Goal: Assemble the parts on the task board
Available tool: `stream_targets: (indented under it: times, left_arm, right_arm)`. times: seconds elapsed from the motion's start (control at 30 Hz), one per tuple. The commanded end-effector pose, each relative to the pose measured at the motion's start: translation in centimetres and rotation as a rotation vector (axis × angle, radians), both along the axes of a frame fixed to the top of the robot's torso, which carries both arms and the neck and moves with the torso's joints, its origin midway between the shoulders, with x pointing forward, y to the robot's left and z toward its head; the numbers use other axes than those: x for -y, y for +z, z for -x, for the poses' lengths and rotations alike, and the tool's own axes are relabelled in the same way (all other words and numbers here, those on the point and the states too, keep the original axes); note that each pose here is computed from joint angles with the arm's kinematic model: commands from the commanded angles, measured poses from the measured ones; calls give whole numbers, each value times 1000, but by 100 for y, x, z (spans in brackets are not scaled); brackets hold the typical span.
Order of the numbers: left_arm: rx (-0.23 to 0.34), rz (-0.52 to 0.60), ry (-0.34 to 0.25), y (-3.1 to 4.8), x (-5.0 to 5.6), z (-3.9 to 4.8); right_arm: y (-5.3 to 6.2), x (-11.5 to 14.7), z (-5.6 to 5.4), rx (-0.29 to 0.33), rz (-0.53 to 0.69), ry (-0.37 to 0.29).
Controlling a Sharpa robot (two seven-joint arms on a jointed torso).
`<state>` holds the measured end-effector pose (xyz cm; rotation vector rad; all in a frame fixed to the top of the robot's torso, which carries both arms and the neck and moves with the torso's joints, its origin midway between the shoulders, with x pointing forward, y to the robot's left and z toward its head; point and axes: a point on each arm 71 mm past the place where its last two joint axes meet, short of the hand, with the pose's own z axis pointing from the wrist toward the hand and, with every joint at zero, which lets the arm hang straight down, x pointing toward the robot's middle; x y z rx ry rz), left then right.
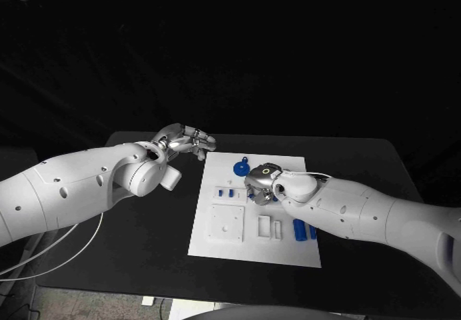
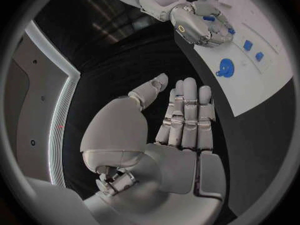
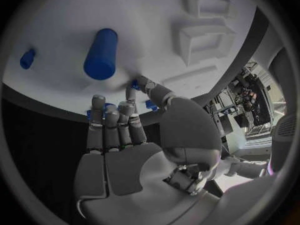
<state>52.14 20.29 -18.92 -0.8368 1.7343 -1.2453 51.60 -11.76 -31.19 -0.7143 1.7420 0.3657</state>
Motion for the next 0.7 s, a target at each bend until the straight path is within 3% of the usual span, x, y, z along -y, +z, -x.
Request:
stream_targets:
  times: [0.03,0.7]
  left_arm:
    - [5,4,-7,13,14,3]
    - [9,-3,-6,15,-14,7]
  right_arm:
    - [-121,33,51,-65,63,-13]
    - [-81,64,55,10,50,-45]
